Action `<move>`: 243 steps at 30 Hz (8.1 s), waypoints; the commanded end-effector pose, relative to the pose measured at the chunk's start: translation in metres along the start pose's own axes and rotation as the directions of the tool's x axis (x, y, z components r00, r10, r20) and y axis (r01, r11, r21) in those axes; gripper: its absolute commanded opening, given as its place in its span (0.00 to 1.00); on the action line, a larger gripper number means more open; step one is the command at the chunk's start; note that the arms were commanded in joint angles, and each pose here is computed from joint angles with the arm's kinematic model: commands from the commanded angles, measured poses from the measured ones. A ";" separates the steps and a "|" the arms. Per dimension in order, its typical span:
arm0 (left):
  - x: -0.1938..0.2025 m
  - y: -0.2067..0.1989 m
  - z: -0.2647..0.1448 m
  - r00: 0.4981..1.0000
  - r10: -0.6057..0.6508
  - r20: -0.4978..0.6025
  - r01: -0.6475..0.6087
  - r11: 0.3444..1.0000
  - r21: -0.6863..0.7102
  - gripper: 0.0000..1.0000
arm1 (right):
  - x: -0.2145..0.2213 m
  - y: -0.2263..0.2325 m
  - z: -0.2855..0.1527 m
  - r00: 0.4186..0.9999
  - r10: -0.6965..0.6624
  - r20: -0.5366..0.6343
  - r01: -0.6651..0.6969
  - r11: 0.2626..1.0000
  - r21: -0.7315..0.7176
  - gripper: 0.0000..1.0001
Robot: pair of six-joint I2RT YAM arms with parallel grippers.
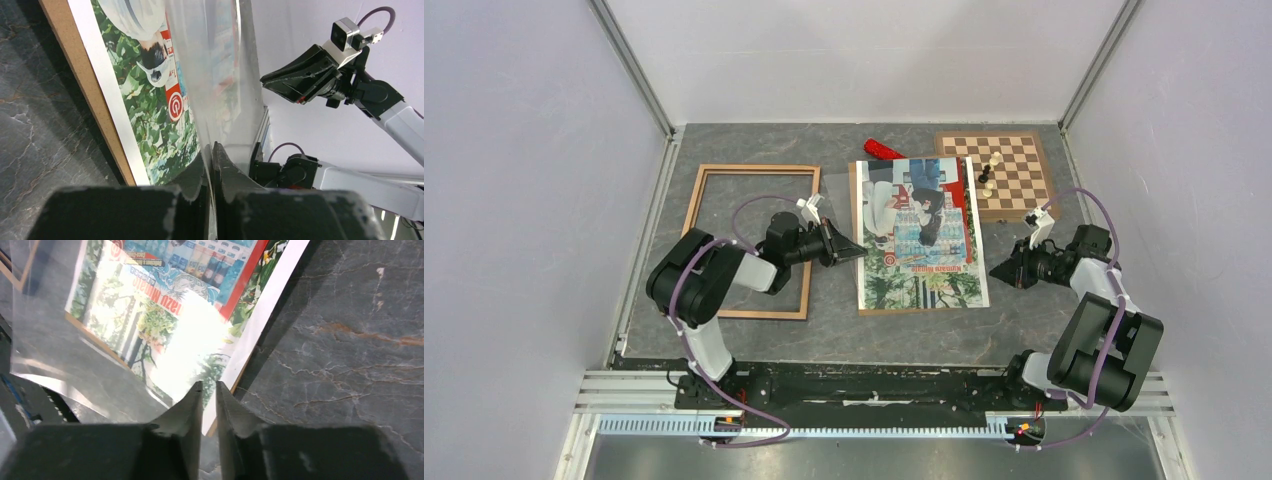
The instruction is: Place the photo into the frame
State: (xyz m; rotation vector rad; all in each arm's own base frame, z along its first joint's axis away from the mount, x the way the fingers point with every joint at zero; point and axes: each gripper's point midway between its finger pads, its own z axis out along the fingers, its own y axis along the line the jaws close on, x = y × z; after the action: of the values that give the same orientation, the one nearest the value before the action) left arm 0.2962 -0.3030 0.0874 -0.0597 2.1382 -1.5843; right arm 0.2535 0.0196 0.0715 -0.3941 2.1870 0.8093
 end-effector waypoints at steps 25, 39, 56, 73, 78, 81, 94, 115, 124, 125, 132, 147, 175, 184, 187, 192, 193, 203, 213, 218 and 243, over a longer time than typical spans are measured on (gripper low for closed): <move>0.000 -0.127 -0.061 0.858 0.503 0.104 -0.496 0.759 0.421 0.02 | -0.072 0.043 0.018 0.974 -0.176 0.140 0.195 0.971 -0.136 0.93; 0.018 -0.146 -0.084 0.784 0.606 0.138 -0.587 0.650 0.483 0.02 | -0.091 0.091 0.012 0.928 -0.285 0.242 0.356 0.870 -0.340 0.94; 0.026 -0.144 -0.090 0.747 0.638 0.189 -0.633 0.595 0.496 0.02 | -0.075 0.123 0.000 0.926 -0.278 0.254 0.372 0.781 -0.502 0.86; 0.017 -0.138 -0.082 0.753 0.622 0.217 -0.643 0.622 0.447 0.02 | -0.072 0.129 0.000 0.927 -0.271 0.258 0.369 0.775 -0.513 0.54; 0.015 -0.136 -0.083 0.765 0.599 0.237 -0.635 0.639 0.434 0.02 | -0.077 0.133 -0.005 0.920 -0.277 0.277 0.385 0.772 -0.507 0.54; 0.011 -0.137 -0.083 0.780 0.572 0.254 -0.621 0.658 0.426 0.02 | -0.079 0.135 -0.008 0.919 -0.264 0.292 0.382 0.776 -0.501 0.59; -0.029 -0.193 -0.093 0.777 0.487 0.400 -0.627 0.652 0.425 0.02 | -0.120 0.130 -0.025 0.902 -0.256 0.347 0.400 0.797 -0.452 0.64; -0.063 -0.242 -0.101 0.830 0.349 0.436 -0.545 0.673 0.499 0.02 | -0.148 0.106 -0.029 0.914 -0.237 0.329 0.366 0.831 -0.418 0.93; -0.078 -0.219 -0.091 0.839 0.373 0.396 -0.524 0.747 0.409 0.02 | -0.181 0.033 -0.018 0.947 -0.255 0.195 0.295 0.931 -0.216 0.98; -0.079 -0.219 -0.091 0.838 0.379 0.394 -0.528 0.746 0.406 0.02 | -0.189 0.018 -0.016 0.946 -0.249 0.208 0.278 0.953 -0.118 0.98; -0.088 -0.231 -0.094 0.814 0.398 0.422 -0.561 0.725 0.398 0.02 | -0.219 0.035 -0.017 0.906 -0.283 0.315 0.313 0.948 -0.047 0.98; -0.125 -0.268 -0.108 0.756 0.384 0.530 -0.615 0.695 0.372 0.02 | -0.205 0.100 -0.032 0.824 -0.079 0.560 0.211 0.962 -0.175 0.98; -0.143 -0.295 -0.140 0.708 0.377 0.597 -0.663 0.646 0.378 0.02 | -0.214 0.102 -0.053 0.820 -0.108 0.563 0.165 0.985 -0.050 0.97; -0.133 -0.306 -0.145 0.714 0.365 0.598 -0.668 0.613 0.422 0.02 | -0.229 0.158 -0.051 0.782 -0.087 0.617 0.274 0.938 -0.215 0.98; -0.127 -0.306 -0.143 0.723 0.361 0.589 -0.662 0.606 0.441 0.02 | -0.233 0.171 -0.049 0.773 -0.072 0.630 0.295 0.921 -0.256 0.98; -0.116 -0.311 -0.142 0.738 0.357 0.572 -0.654 0.586 0.478 0.02 | -0.237 0.179 -0.043 0.762 -0.070 0.644 0.328 0.899 -0.290 0.98; -0.115 -0.312 -0.142 0.740 0.358 0.569 -0.653 0.584 0.482 0.02 | -0.237 0.180 -0.042 0.761 -0.070 0.645 0.333 0.896 -0.295 0.98; -0.105 -0.307 -0.139 0.743 0.373 0.556 -0.655 0.578 0.487 0.02 | -0.230 0.217 -0.059 0.728 -0.027 0.685 0.437 0.788 -0.434 0.85; -0.101 -0.306 -0.135 0.749 0.376 0.546 -0.651 0.570 0.502 0.02 | -0.226 0.223 -0.058 0.734 -0.034 0.679 0.451 0.771 -0.449 0.60; -0.100 -0.305 -0.135 0.747 0.380 0.545 -0.653 0.571 0.498 0.02 | -0.224 0.224 -0.059 0.733 -0.041 0.679 0.457 0.769 -0.448 0.51; -0.096 -0.290 -0.128 0.717 0.438 0.542 -0.688 0.570 0.449 0.05 | -0.215 0.228 -0.062 0.731 -0.100 0.675 0.483 0.775 -0.408 0.00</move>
State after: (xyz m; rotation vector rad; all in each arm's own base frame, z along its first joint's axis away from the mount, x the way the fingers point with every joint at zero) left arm 0.2731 -0.2571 0.4024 0.4103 1.1305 -1.6576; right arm 0.2551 0.1543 0.3555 -0.6023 1.2147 1.2423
